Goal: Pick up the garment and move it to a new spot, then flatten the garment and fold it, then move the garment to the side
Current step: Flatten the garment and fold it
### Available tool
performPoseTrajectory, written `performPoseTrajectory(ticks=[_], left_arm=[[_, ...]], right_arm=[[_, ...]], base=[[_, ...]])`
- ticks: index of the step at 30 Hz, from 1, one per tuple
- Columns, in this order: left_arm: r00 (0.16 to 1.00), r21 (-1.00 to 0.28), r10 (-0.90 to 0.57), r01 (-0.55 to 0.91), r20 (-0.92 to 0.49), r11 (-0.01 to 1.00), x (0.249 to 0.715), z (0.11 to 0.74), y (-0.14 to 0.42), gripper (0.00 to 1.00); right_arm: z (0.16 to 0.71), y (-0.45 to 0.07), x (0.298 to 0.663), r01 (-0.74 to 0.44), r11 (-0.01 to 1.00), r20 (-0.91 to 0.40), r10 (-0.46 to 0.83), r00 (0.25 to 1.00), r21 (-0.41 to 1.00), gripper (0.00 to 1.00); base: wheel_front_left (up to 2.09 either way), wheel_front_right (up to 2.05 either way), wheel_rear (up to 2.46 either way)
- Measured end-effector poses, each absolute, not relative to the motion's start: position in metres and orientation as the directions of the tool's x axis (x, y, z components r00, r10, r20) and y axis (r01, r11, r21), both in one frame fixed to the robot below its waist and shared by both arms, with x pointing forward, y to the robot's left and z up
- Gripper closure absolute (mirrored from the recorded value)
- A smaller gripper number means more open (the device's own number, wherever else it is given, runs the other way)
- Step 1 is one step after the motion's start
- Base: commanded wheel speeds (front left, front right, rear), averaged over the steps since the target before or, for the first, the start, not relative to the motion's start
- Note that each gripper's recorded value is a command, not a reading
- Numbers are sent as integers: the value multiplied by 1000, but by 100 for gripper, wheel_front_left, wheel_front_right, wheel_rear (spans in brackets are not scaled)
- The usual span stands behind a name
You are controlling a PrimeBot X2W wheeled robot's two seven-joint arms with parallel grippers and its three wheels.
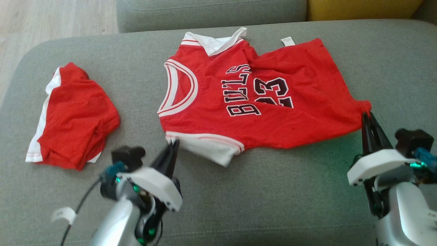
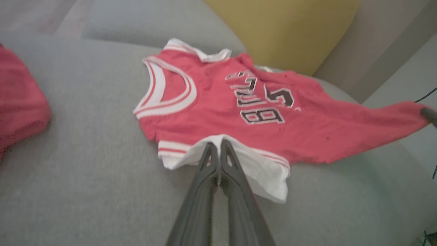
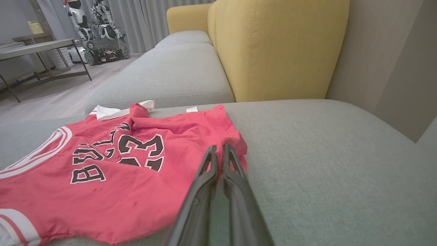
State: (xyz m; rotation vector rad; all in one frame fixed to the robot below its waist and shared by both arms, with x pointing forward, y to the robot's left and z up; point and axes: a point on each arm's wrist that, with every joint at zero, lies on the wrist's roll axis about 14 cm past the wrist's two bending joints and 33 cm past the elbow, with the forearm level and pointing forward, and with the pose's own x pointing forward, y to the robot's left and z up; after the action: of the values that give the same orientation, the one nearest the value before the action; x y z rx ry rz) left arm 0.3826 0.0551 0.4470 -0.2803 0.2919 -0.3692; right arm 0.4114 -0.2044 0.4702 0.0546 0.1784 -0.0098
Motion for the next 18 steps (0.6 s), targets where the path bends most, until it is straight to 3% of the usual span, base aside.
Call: performPoseTrajectory(ticks=[9,18], left_arm=[[918,-300,-384,395,98,868,410,548,57,100],[816,-231,-339,483,469,845,390,679,60,100]], right_arm=[[532,-203,436,-51,995,-39,47,998,-91,100],[612,-212,428,-23,986,128,44,991,-165,100]], base=[[0,0,0],[0,0,0]])
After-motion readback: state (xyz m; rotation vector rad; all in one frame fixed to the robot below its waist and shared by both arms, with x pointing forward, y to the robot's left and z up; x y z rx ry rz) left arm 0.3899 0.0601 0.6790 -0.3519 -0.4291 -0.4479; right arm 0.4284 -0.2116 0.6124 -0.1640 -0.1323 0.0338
